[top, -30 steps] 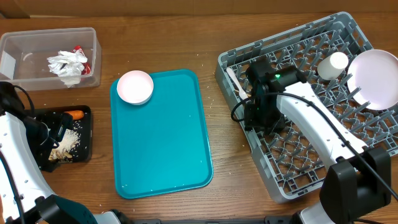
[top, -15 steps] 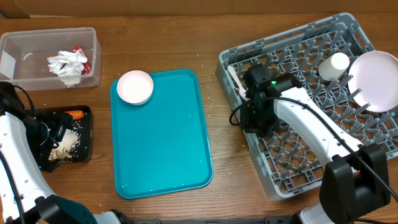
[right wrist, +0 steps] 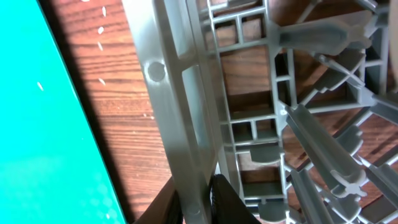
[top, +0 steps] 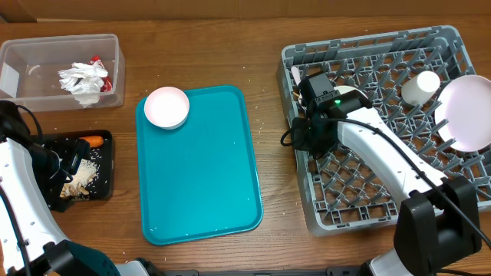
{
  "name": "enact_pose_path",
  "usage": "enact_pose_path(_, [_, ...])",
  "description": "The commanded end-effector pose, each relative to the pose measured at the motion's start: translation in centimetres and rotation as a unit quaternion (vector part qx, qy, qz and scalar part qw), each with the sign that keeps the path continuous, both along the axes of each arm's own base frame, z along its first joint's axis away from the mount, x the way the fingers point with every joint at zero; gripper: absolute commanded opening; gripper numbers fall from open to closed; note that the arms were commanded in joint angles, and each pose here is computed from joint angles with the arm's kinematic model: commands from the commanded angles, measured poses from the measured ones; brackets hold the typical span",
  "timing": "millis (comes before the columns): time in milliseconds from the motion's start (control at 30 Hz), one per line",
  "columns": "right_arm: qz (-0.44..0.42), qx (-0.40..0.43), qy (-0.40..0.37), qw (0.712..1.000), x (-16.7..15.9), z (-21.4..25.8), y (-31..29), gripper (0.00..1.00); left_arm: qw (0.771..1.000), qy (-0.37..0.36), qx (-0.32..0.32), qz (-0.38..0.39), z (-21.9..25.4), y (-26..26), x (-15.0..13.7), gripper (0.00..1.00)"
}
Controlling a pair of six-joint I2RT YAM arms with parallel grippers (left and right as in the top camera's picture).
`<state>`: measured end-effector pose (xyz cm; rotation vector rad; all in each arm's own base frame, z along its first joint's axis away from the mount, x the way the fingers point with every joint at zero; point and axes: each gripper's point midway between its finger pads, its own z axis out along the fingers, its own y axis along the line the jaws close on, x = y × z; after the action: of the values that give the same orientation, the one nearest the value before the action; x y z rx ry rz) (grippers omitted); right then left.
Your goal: Sort waste into correct bins and load items into the dishwasher rack
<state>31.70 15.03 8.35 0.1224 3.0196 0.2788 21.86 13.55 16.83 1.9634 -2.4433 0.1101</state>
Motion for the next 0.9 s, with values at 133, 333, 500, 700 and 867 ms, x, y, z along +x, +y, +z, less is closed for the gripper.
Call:
enact_pose_path(133, [-0.047, 0.014, -0.008, 0.999, 0.8, 0.6, 0.1, 0.07, 1.000, 0.002, 0.000, -0.008, -0.1, 0.0, -0.1, 1.00])
enact_pose_path(333, [-0.046, 0.012, 0.001, 0.999, 0.5, 1.2, 0.1, 0.11, 1.000, 0.002, 0.000, -0.008, -0.1, 0.0, -0.1, 1.00])
enact_pose_path(500, [-0.043, 0.020, 0.017, 0.999, -0.3, 2.6, 0.3, 0.15, 1.000, 0.002, 0.000, -0.008, -0.1, 0.0, -0.1, 1.00])
enact_pose_path(700, [-0.029, 0.032, -0.019, 0.999, 0.7, 6.7, 0.6, 0.30, 1.000, 0.002, 0.000, -0.008, -0.1, 0.0, -0.1, 1.00])
enact_pose_path(867, [-0.018, 0.031, -0.057, 0.998, 1.7, 10.6, 0.6, 0.83, 1.000, 0.002, 0.000, -0.008, -0.1, 0.0, 0.0, 1.00])
